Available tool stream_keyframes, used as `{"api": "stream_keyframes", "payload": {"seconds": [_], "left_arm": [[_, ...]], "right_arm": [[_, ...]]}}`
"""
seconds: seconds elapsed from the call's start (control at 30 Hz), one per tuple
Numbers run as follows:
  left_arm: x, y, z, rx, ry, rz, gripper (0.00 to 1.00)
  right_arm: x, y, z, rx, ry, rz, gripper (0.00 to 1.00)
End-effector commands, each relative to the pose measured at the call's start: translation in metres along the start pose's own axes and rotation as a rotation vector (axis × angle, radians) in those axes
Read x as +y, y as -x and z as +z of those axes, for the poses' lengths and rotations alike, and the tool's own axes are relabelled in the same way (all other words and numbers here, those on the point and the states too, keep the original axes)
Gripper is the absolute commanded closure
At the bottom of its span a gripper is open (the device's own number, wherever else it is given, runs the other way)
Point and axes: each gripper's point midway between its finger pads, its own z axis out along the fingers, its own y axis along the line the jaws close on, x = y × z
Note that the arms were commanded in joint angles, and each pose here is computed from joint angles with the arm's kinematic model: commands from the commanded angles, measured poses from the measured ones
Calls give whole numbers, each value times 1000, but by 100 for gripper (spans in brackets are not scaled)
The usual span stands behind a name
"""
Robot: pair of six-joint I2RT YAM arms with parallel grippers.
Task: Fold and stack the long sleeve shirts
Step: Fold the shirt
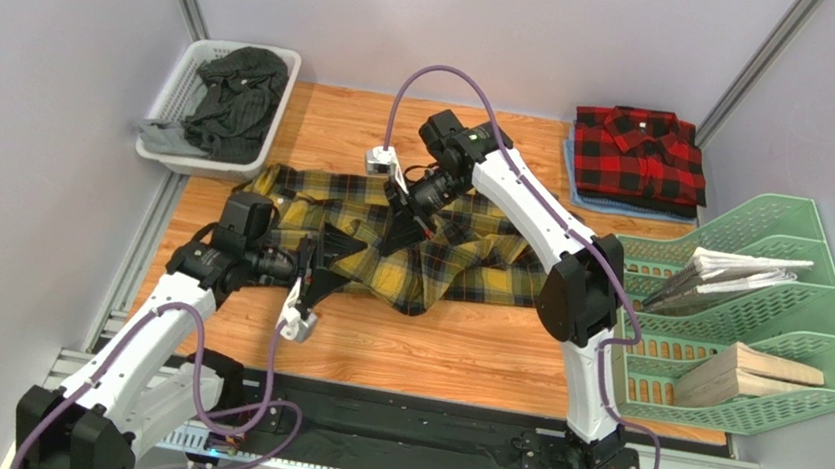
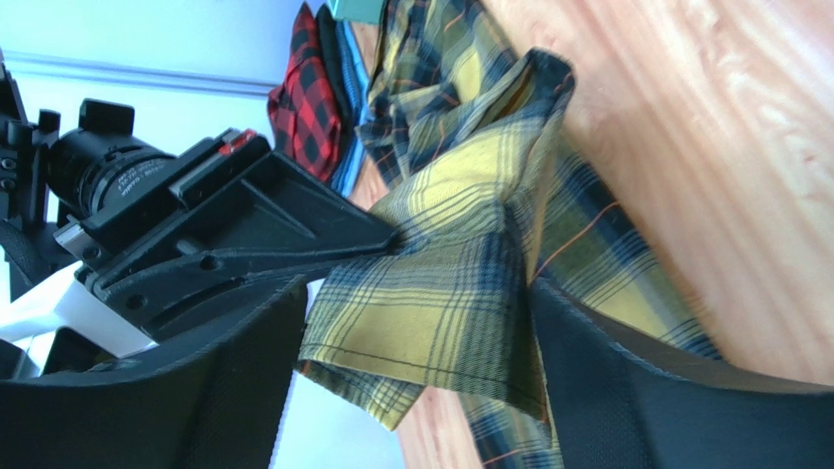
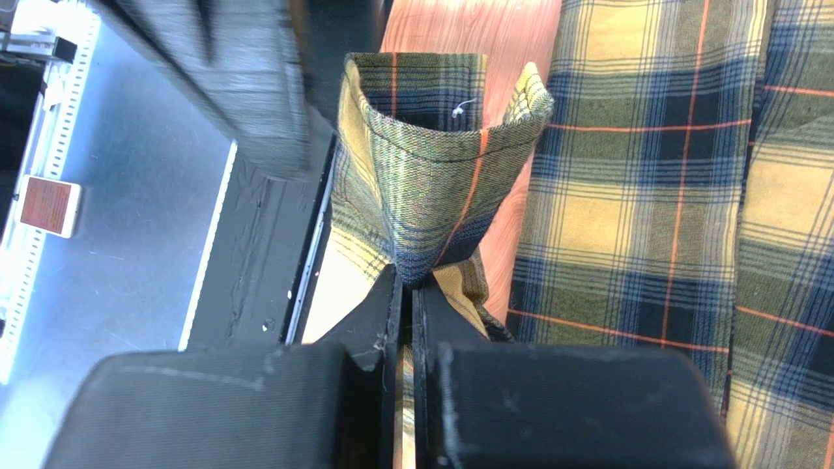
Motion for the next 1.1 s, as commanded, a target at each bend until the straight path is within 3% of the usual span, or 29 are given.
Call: {"api": "stream_keyframes", "payload": {"seconds": [0.0, 0.03, 0.1, 0.13, 0.17, 0.2, 0.23, 0.27, 0.3, 0.33, 0.4, 0.43, 0.47, 0.5, 0.6, 0.67, 0.7, 0.77, 0.8, 0.9, 0.97, 1.0, 1.07], "left_arm": [[26, -1, 5, -28, 52, 129, 25], [32, 0, 5, -37, 56, 109, 41], [51, 5, 5, -52, 64, 84, 54], [45, 4, 8, -56, 28, 12, 73], [47, 6, 8, -60, 12, -11, 93], [60, 11, 6, -69, 14, -22, 100], [58, 10, 8, -74, 0, -136, 100], [62, 12, 9, -76, -3, -181, 100], [77, 16, 6, -77, 8, -207, 100], [74, 12, 8, -66, -16, -358, 100], [88, 17, 3, -46, -39, -516, 100], [82, 13, 8, -36, -74, -725, 100], [85, 12, 9, -25, -89, -847, 100], [98, 17, 4, 10, -84, -1075, 100], [95, 2, 14, 110, -153, -1553, 100], [83, -20, 27, 165, -197, -1831, 100], [81, -31, 34, 196, -204, -2063, 100], [85, -54, 29, 171, -145, -2308, 100], [90, -67, 33, 131, -99, -2511, 100], [108, -96, 19, 33, 121, -2717, 100], [116, -102, 13, 38, 269, -2739, 100], [132, -104, 3, 26, 422, -2750, 100], [141, -103, -3, 29, 540, -2793, 100]], "right_arm": [[36, 1, -4, 19, 84, 41, 100], [38, 1, -2, 25, 90, 39, 100], [38, 1, -2, 32, 85, 30, 98], [37, 2, -3, 36, 74, 20, 96], [35, 2, -4, 43, 66, 20, 85], [32, 3, -5, 48, 47, 10, 76], [22, 1, -10, 77, -11, 56, 68], [12, 1, -15, 82, -61, 77, 55], [-1, 3, -21, 78, -115, 75, 48], [-17, -1, -42, 73, -194, 133, 41], [-41, 17, -77, -12, -315, 155, 26], [-54, 15, -110, -70, -385, 231, 20], [-57, 24, -133, -114, -437, 231, 18], [-66, 22, -162, -156, -501, 251, 17], [-63, 19, -211, -207, -629, 264, 17], [-53, 18, -231, -218, -699, 261, 17], [-55, 8, -236, -220, -721, 287, 17], [-51, 1, -245, -214, -763, 289, 18], [-45, -4, -247, -209, -776, 295, 18], [-32, -5, -249, -201, -801, 279, 19], [-30, -12, -243, -202, -787, 300, 20], [-28, -8, -241, -210, -784, 286, 20], [-21, -2, -238, -236, -775, 270, 22]]}}
